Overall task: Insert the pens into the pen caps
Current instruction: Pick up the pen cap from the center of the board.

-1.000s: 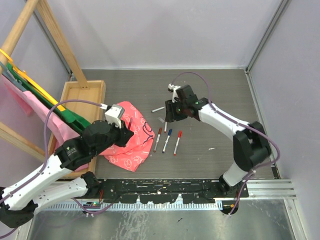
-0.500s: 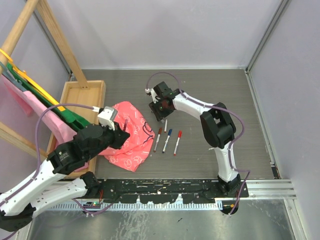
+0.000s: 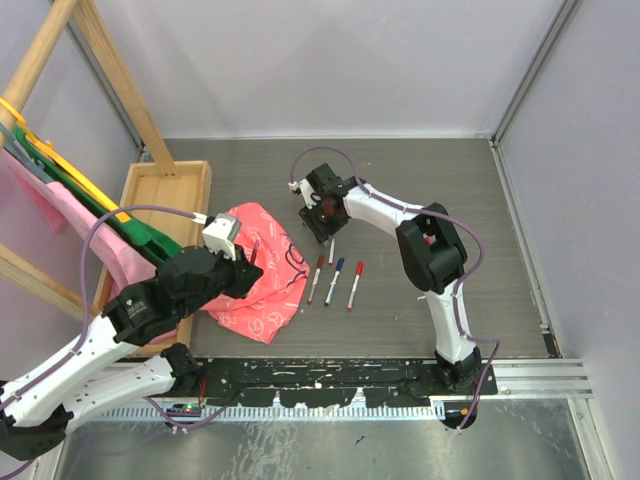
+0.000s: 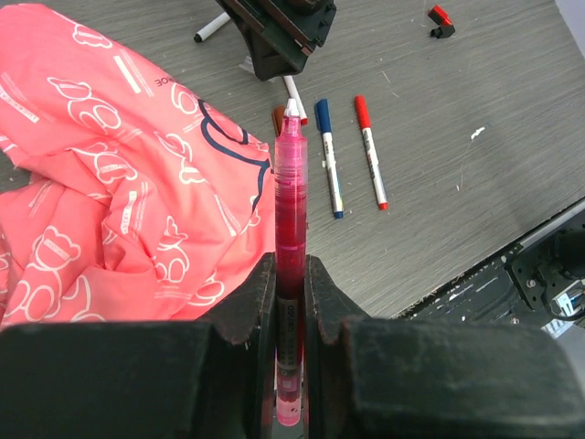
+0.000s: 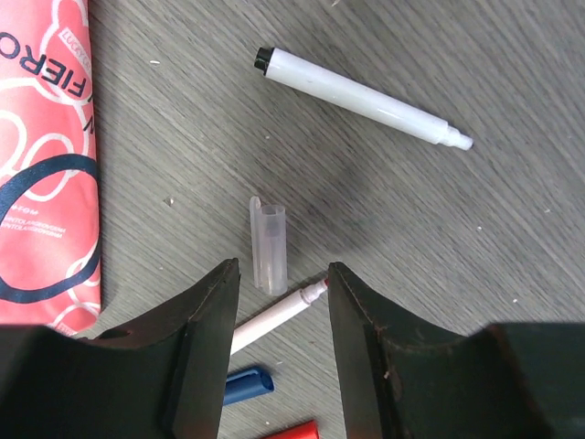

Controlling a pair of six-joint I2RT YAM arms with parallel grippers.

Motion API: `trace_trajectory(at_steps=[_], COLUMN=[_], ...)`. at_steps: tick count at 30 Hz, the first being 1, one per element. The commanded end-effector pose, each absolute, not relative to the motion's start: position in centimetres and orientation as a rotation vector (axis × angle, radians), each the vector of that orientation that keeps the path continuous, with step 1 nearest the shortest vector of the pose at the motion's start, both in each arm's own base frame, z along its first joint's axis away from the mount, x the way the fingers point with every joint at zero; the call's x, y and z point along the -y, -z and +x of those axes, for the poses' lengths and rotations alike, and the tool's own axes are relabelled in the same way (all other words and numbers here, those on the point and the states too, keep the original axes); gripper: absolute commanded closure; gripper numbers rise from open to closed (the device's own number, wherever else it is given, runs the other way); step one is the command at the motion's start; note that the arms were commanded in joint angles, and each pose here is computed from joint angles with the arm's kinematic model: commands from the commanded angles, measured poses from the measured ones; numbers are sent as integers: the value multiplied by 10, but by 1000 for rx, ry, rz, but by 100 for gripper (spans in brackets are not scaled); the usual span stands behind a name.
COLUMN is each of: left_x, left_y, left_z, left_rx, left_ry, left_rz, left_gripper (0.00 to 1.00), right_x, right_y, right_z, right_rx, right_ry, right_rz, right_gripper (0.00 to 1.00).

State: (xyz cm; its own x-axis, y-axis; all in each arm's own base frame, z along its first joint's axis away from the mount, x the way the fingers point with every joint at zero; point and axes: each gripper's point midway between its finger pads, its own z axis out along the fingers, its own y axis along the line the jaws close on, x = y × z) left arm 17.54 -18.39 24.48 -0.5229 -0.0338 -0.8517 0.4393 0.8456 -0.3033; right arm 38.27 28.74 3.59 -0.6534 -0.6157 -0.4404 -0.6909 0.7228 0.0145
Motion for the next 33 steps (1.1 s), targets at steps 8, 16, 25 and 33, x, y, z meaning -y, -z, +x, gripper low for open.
trace_trajectory(at_steps=[8,16,25,33], left_x=[189,189,188,191], left_y=[-261,-261,-266,-271], left_z=[178,178,179,180], left_rx=[-2002,-1998,-1986,-1953], left_ry=[659,659,661,696], left_rz=[274,278,275,241], left_gripper=[100,100,100,100], right_x=[-314,-306,-316,-318], right_y=[-37,-26,-58,-148], right_z=[386,383,396,403], right_rx=[-2447,-2491,-2413,-2210], right_ry=[-275,-196,-229,-316], right_rz=[-1098,-1093,-1000,-830], right_gripper=[55,68,84,92])
